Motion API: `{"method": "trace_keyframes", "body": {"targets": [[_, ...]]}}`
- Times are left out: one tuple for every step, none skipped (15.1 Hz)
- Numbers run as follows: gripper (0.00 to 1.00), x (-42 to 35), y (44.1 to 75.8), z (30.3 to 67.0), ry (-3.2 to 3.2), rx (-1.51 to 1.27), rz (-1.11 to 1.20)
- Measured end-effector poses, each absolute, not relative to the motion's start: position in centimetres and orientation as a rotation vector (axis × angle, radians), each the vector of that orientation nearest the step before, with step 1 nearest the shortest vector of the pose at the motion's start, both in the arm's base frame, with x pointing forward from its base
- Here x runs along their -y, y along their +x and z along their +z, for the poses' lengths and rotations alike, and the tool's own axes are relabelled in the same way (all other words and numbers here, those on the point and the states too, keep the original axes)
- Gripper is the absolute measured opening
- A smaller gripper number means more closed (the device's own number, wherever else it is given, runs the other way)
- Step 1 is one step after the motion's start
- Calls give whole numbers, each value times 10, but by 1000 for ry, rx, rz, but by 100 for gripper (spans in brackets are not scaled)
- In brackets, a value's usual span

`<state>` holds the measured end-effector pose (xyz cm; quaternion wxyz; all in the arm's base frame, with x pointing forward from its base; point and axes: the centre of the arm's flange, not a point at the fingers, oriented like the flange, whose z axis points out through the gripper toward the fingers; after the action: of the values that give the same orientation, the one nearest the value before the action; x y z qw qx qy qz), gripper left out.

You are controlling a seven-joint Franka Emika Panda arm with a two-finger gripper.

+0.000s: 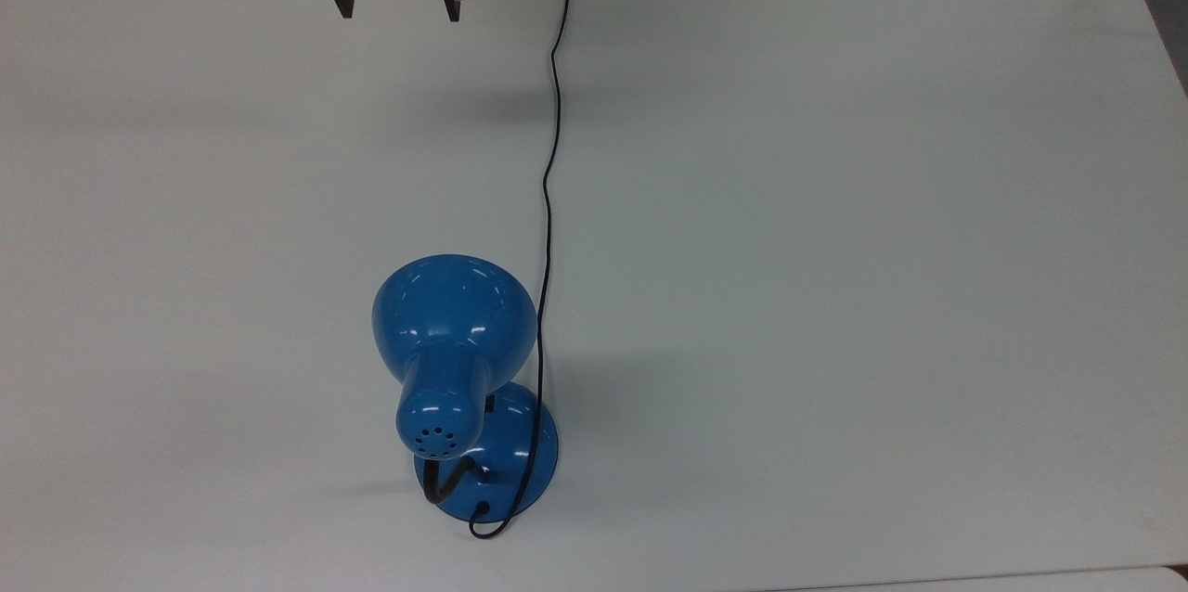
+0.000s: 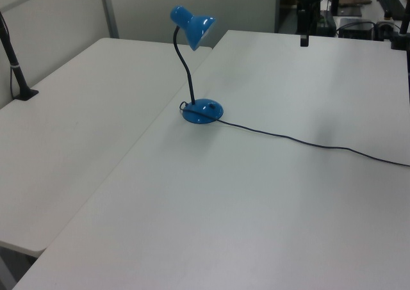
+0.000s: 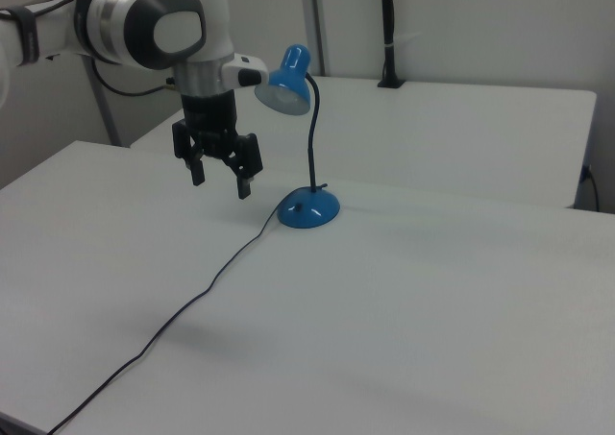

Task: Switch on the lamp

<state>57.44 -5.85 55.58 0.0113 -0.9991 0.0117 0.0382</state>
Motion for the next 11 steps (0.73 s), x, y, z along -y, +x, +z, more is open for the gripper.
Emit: {"method": "trace_keyframes", "body": {"targets": [[99, 58, 575, 555, -3117, -36, 119], [93, 58, 575, 556, -3118, -36, 110], [81, 58, 577, 555, -3120, -36, 93], [70, 57, 581, 553, -3123, -34, 72], [58, 56, 586, 550, -3127, -30, 48], [47, 54, 593, 545, -3127, -27, 15], [36, 51, 600, 539, -3117, -28, -25], [28, 49, 609, 533, -3103, -33, -69], [17, 47, 617, 526, -3093, -40, -116], [6, 45, 626, 519, -3088, -44, -159], [1, 44, 633, 511, -3088, -46, -194]]}}
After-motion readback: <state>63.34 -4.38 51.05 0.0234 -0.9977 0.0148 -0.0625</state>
